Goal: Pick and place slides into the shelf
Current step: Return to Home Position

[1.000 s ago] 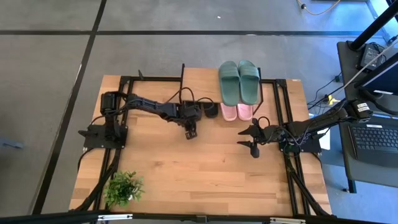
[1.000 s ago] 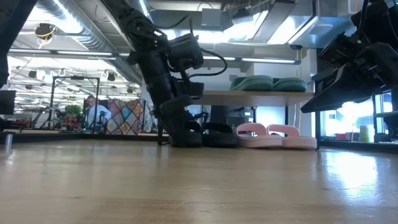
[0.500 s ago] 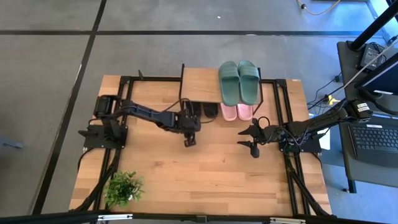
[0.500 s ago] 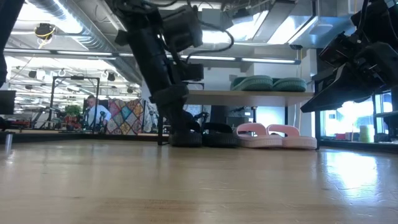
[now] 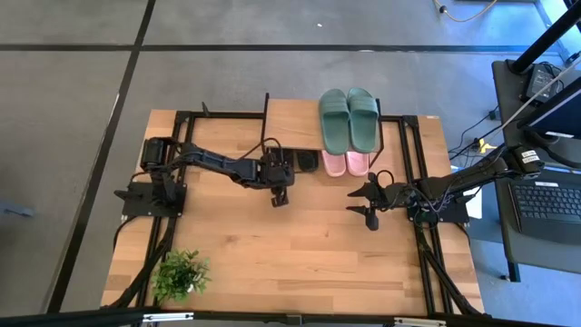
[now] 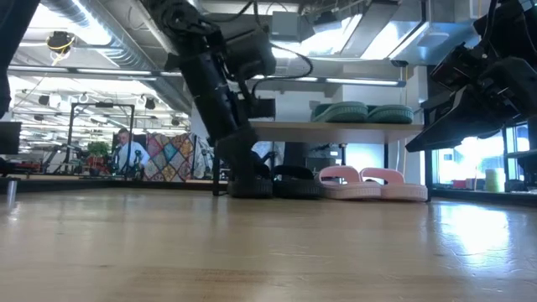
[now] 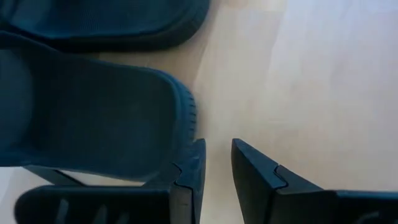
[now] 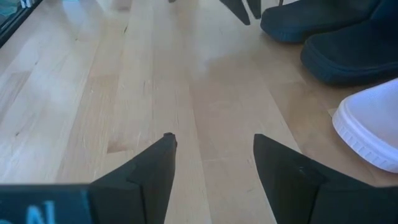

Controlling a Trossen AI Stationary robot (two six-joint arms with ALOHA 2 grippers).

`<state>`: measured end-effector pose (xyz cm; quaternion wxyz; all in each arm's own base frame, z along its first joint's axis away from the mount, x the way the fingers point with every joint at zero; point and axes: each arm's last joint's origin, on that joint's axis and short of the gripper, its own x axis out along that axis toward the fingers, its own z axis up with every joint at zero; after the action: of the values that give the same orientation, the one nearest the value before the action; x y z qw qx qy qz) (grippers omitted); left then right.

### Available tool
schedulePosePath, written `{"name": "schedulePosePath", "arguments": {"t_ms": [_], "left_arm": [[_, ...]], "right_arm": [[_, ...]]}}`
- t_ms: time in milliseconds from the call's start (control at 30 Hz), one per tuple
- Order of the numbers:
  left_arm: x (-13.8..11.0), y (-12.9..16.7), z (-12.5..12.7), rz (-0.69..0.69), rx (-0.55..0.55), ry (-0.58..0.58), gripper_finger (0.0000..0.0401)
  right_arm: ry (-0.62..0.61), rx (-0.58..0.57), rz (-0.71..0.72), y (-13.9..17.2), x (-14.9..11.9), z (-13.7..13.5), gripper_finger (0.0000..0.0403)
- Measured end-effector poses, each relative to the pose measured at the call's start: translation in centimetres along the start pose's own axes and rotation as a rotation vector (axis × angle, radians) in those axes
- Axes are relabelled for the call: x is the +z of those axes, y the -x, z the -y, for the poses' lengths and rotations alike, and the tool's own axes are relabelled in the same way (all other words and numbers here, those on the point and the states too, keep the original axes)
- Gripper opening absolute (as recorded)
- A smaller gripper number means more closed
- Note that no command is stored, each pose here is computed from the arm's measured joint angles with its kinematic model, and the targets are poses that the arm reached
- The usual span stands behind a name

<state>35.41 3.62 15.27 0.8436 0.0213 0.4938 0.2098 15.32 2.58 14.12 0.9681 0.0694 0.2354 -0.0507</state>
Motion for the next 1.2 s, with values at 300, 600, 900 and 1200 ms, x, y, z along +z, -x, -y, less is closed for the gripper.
{"name": "schedulePosePath", "arguments": {"t_ms": [300,600,900,1200], "left_arm": [[0.1,-1.7,-1.2,0.002,0.033,0.027,0.0071],[-0.2,-2.0,-1.4,-0.012,0.153,0.011,0.0071],[-0.3,-0.4,0.1,-0.022,0.031,-0.046,0.0071],[1.0,5.9,-0.2,0.122,-0.216,-0.079,0.0071]], "right_arm": [[0.005,-0.001,-0.003,0.0,0.0,0.0,0.0215],[0.006,-0.002,-0.005,0.0,0.0,0.0,0.0215],[0.006,-0.002,-0.005,0.0,-0.1,0.0,0.0215],[-0.002,0.008,0.031,0.0,0.3,-0.1,0.0215]]}}
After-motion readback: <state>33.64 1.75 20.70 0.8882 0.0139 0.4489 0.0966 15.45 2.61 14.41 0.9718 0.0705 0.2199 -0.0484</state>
